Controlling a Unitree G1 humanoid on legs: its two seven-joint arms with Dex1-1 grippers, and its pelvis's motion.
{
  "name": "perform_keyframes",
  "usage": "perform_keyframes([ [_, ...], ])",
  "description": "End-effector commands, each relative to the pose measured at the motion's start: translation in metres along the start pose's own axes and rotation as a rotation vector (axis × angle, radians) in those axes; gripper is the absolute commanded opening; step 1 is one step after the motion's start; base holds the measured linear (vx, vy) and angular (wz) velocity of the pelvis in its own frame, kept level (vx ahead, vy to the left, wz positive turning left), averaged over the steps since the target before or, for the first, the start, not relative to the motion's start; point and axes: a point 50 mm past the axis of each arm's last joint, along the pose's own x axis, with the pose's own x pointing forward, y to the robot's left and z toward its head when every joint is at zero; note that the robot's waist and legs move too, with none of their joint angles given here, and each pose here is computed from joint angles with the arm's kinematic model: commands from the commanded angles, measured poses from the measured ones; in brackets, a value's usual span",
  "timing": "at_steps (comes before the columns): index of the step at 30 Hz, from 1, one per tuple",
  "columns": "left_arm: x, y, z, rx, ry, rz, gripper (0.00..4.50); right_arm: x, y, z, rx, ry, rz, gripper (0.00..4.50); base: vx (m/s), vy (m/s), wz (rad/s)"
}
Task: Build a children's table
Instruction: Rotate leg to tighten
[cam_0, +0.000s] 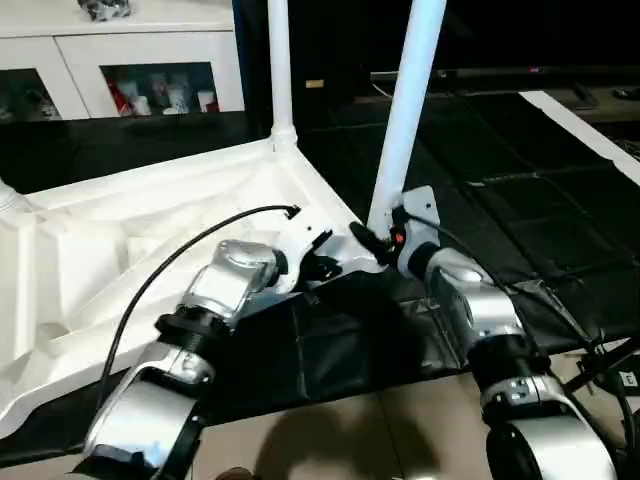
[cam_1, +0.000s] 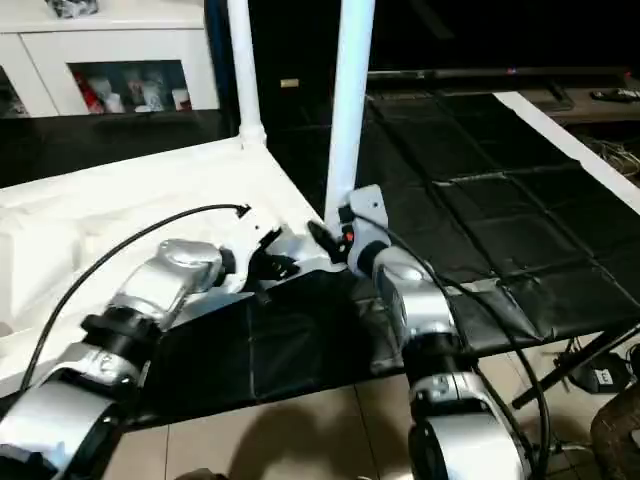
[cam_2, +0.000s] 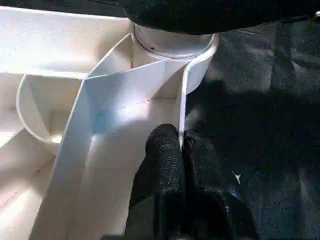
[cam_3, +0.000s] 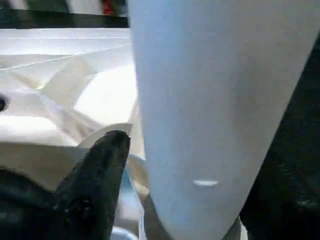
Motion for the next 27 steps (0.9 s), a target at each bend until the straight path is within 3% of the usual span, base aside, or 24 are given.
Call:
perform_keyframes([
  [1,-0.005,-0.002,0.017,0.09,-0.075,-0.047,0.0,0.0,0.017,-0.005,-0.01,0.001,0.176,3.45,0.0,0.0,0.0],
  [8,-0.027,0.002,0.008,0.217,-0.028,-0.23,0.0,-0.033,-0.007,-0.003,-0.095,0.031,0.361,4.01,0.0,0.0,0.0],
  [14,-0.038,-0.001,0.003,0.275,0.011,-0.377,0.0,-0.046,-0.008,0.0,-0.146,0.05,0.522,4.12,0.0,0.0,0.0],
  [15,-0.041,-0.003,-0.002,0.31,0.056,-0.437,0.0,-0.051,-0.009,-0.001,-0.168,0.073,0.591,4.12,0.0,0.0,0.0],
  [20,-0.044,-0.004,-0.008,0.363,0.113,-0.497,0.0,-0.058,-0.01,0.001,-0.157,0.114,0.713,4.12,0.0,0.0,0.0],
  [21,-0.044,-0.004,-0.009,0.374,0.123,-0.511,0.0,-0.059,-0.011,0.002,-0.15,0.122,0.736,3.88,0.0,0.0,0.0],
  [27,-0.045,-0.003,-0.009,0.402,0.144,-0.54,0.0,-0.061,-0.014,0.005,-0.154,0.172,0.819,3.36,0.0,0.0,0.0],
])
